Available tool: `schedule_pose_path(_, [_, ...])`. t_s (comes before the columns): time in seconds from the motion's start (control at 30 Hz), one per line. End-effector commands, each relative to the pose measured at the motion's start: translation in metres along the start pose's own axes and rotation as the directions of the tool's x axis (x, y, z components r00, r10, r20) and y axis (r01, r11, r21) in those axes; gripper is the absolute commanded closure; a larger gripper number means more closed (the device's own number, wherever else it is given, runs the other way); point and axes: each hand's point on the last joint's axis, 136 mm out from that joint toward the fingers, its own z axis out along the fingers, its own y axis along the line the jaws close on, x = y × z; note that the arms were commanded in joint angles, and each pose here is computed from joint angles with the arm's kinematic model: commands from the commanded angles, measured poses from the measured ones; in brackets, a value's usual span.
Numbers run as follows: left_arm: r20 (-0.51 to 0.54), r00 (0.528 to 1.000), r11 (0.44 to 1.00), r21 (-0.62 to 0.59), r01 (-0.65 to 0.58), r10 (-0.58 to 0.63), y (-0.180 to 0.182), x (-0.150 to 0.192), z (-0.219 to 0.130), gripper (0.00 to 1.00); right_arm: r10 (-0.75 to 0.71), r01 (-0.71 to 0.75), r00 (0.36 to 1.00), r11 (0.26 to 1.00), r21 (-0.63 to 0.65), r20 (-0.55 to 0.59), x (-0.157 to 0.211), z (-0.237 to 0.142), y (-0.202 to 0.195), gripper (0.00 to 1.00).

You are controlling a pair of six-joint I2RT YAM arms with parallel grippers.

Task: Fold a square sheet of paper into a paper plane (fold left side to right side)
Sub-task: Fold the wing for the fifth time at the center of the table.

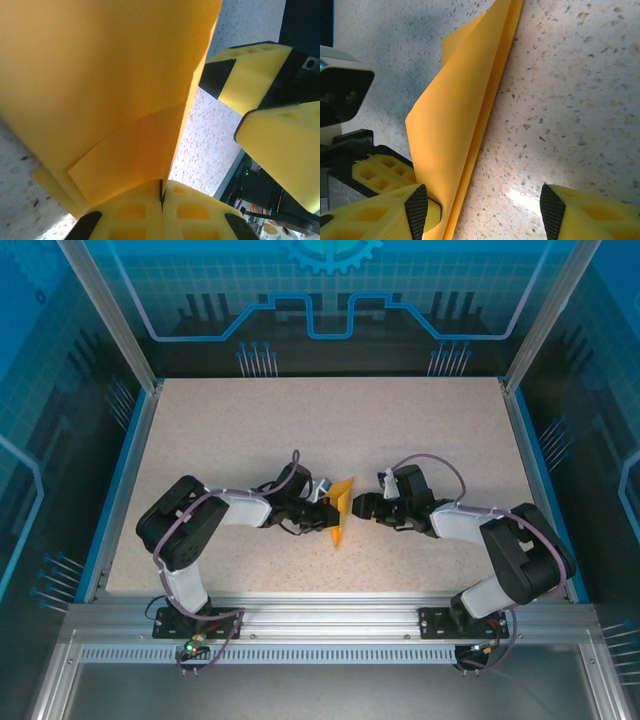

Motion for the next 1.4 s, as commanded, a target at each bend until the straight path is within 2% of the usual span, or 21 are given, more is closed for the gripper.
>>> schedule_pose_path(0.0, [0.021, 1.000, 0.997, 0.078, -0.015, 0.013, -0.015, -0.004, -0.011, 0.95, -0.012, 0.013, 1.000, 0.999, -0.046, 0.027, -0.011, 0.006, 0.018, 0.37])
schedule_pose_path(0.33, [0.032, 0.999, 0.996, 0.095, 0.002, -0.005, -0.009, -0.002, -0.014, 0.95, -0.002, 0.005, 0.999, 0.998, -0.068, 0.034, -0.016, 0.020, 0.028, 0.40])
schedule_pose_path(0.7, [0.040, 0.999, 0.996, 0.089, 0.017, -0.020, 0.001, 0.001, -0.014, 0.95, 0.032, -0.031, 0.999, 0.999, -0.037, 0.016, -0.017, 0.036, 0.026, 0.47])
schedule_pose_path(1.13, [0.045, 0.998, 0.996, 0.079, 0.030, -0.034, 0.009, 0.000, -0.013, 0.95, 0.087, -0.086, 0.996, 0.995, 0.044, -0.026, -0.010, 0.051, 0.014, 0.54])
schedule_pose_path(1.37, [0.044, 0.998, 0.997, 0.067, 0.037, -0.040, 0.013, 0.000, -0.011, 0.91, 0.130, -0.124, 0.990, 0.987, 0.106, -0.057, -0.003, 0.057, 0.002, 0.58])
